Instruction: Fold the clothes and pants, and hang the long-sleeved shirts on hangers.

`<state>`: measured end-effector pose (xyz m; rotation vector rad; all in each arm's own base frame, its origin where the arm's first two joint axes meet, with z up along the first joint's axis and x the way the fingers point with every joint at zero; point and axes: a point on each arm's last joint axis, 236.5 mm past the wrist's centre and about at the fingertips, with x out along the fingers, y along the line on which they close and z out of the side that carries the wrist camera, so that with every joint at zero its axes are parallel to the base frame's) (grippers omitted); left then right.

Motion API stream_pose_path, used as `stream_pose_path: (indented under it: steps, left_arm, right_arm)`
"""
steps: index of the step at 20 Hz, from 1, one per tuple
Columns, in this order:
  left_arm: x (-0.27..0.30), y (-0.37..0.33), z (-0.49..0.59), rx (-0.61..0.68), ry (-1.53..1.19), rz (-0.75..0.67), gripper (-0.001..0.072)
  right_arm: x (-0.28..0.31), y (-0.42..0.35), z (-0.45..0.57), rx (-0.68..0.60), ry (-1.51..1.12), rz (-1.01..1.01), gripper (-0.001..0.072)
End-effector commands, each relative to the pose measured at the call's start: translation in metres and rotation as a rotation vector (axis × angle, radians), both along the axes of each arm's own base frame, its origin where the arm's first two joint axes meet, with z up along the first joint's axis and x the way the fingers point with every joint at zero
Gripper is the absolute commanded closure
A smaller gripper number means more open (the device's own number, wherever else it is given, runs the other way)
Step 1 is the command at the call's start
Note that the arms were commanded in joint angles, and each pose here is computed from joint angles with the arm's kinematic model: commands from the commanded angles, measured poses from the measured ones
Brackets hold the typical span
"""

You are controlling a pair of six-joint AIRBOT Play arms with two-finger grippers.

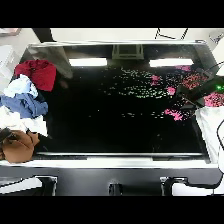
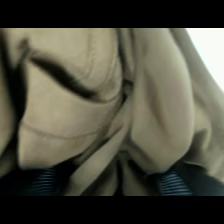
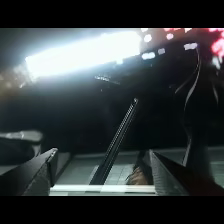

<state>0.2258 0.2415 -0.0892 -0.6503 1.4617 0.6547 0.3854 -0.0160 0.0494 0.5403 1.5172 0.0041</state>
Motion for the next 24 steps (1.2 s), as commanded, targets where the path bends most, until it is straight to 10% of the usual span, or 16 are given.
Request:
stream_pose_path:
  steps: [1, 7, 11, 17, 24]
  left_arm:
    - [-0.003, -0.015, 0.001, -0.062, -0.002, -0.046, 0.0639]
    - [0.079, 0.005, 0.199, 0.254, -0.594, 0.06, 0.0684]
    - [0.102, -0.119, 0.421, 0.334, -1.292, -0.078, 0.0684]
    - [0.015, -0.341, 0.556, -0.212, -1.848, -0.476, 0.0684]
    - [0.063, -0.525, 0.314, -0.653, -1.146, -0.78, 0.0684]
  right_arm:
    - [-0.01, 0.005, 0.001, 0.021, 0.044, 0.006, 0.005]
    - [-0.002, 0.003, 0.0, 0.011, 0.008, 0.005, 0.005]
    - [0.001, 0.002, 0.0, 0.009, -0.002, 0.003, 0.0049]
    - [-0.004, 0.004, 0.003, 0.012, 0.0, 0.034, 0.0049]
    - [-0.006, 0.001, 0.027, -0.027, -0.08, 0.053, 0.0048]
